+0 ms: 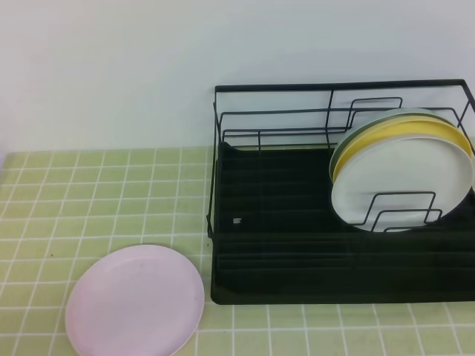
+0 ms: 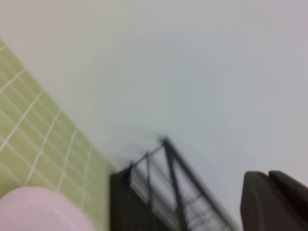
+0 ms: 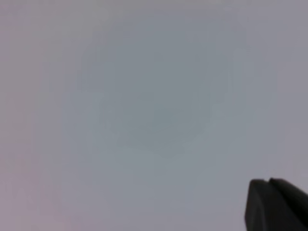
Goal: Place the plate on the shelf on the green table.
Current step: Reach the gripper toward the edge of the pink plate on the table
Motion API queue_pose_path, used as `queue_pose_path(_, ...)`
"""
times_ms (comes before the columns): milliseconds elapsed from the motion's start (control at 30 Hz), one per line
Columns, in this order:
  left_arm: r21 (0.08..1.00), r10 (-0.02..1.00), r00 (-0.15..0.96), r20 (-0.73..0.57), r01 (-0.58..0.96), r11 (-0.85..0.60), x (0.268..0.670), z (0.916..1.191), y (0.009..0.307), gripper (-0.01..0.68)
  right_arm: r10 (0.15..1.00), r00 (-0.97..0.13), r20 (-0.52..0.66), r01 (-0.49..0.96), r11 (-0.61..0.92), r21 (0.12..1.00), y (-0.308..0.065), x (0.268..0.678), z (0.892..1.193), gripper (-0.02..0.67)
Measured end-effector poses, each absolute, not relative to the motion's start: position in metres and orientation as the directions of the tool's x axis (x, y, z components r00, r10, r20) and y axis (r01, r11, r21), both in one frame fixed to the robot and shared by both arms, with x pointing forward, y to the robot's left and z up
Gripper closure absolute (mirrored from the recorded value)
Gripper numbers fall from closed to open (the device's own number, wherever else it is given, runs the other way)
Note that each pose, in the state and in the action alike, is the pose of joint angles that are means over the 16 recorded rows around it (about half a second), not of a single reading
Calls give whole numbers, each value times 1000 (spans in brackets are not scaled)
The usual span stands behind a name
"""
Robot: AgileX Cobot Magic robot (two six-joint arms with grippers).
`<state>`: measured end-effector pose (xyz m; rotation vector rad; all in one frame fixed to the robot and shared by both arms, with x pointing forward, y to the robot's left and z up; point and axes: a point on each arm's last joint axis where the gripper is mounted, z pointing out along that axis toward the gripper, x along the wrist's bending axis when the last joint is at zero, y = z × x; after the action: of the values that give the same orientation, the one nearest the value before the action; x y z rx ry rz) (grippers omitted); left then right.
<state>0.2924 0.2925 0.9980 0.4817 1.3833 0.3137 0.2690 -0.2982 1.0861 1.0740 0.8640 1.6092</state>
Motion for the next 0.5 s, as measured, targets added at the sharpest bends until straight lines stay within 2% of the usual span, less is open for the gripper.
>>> queue_pose_path(100,582,558,200,-805,88,808,290,1007,289,673,977,-161,137,-293,-180,939,-292,271,1098,652)
queue_pose_path(233,691,656,236,-717,120,713,288,1020,283,672,974,-220,59,-193,-103,976,-283,281,1106,652)
queue_pose_path(367,775,733,255,-630,159,611,289,1034,279,672,955,-294,30,-52,-48,998,-274,298,1105,652)
queue_pose_path(500,820,786,239,-570,226,526,298,1044,275,672,935,-353,31,95,3,995,-267,318,1098,652)
